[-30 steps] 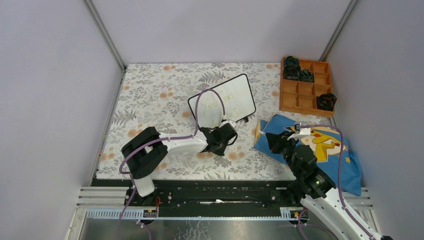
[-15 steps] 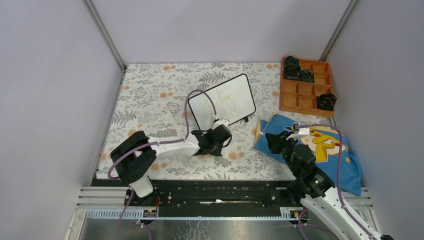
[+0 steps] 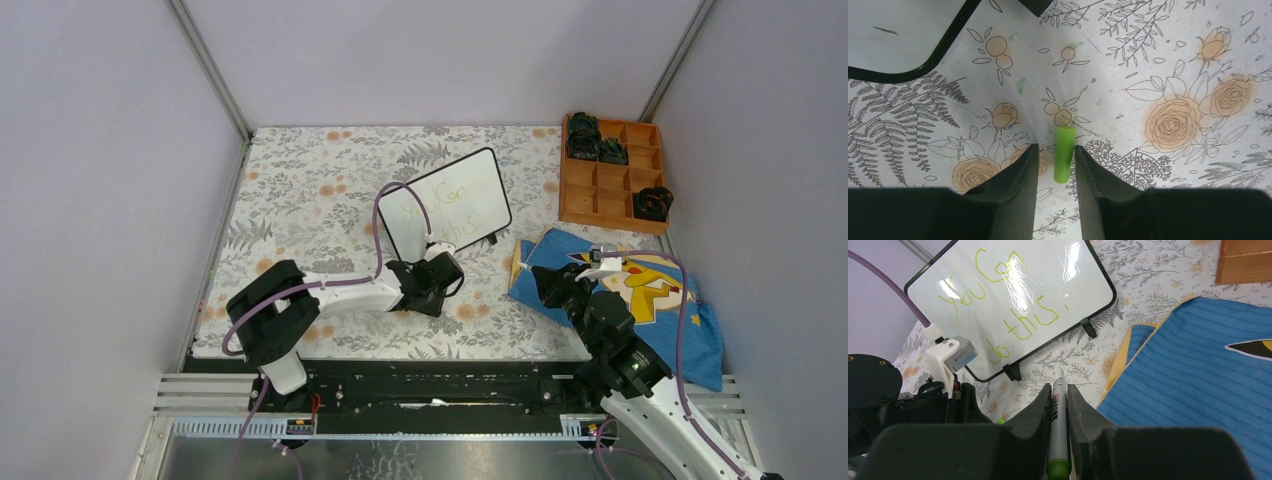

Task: Write a sentence on the whiteboard
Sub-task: Close the whiteboard marker at the center of the board.

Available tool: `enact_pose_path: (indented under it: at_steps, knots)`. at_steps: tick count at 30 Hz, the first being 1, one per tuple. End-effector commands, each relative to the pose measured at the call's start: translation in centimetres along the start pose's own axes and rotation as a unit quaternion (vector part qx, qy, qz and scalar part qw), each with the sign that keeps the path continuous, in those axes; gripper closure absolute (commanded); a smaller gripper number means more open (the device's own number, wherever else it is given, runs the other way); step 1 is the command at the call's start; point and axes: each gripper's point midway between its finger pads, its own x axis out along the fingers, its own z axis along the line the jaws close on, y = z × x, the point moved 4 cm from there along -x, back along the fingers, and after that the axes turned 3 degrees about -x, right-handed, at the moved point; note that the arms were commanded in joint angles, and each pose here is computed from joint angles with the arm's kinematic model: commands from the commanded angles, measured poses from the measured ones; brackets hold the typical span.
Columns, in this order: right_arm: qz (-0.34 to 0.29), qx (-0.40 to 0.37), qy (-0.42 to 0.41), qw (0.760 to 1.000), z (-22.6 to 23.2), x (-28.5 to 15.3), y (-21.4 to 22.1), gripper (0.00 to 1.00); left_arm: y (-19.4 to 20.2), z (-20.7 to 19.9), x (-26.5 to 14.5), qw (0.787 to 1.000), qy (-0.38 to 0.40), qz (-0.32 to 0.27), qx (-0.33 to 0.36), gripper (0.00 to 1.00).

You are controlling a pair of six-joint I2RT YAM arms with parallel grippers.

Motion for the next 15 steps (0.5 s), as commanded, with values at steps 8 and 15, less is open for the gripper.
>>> enact_pose_path:
  at_steps: [8,15]
  knots:
    - [-0.030,0.012,0.001,0.999,0.30,-0.25,-1.53,1.00,-1.12,-0.60,-0.14,0.997,-0.013,0.038,0.067,0.54]
    - [-0.032,0.011,0.003,0.999,0.19,-0.34,-1.57,1.00,-0.59,-0.65,0.18,0.994,-0.009,0.062,0.091,0.54]
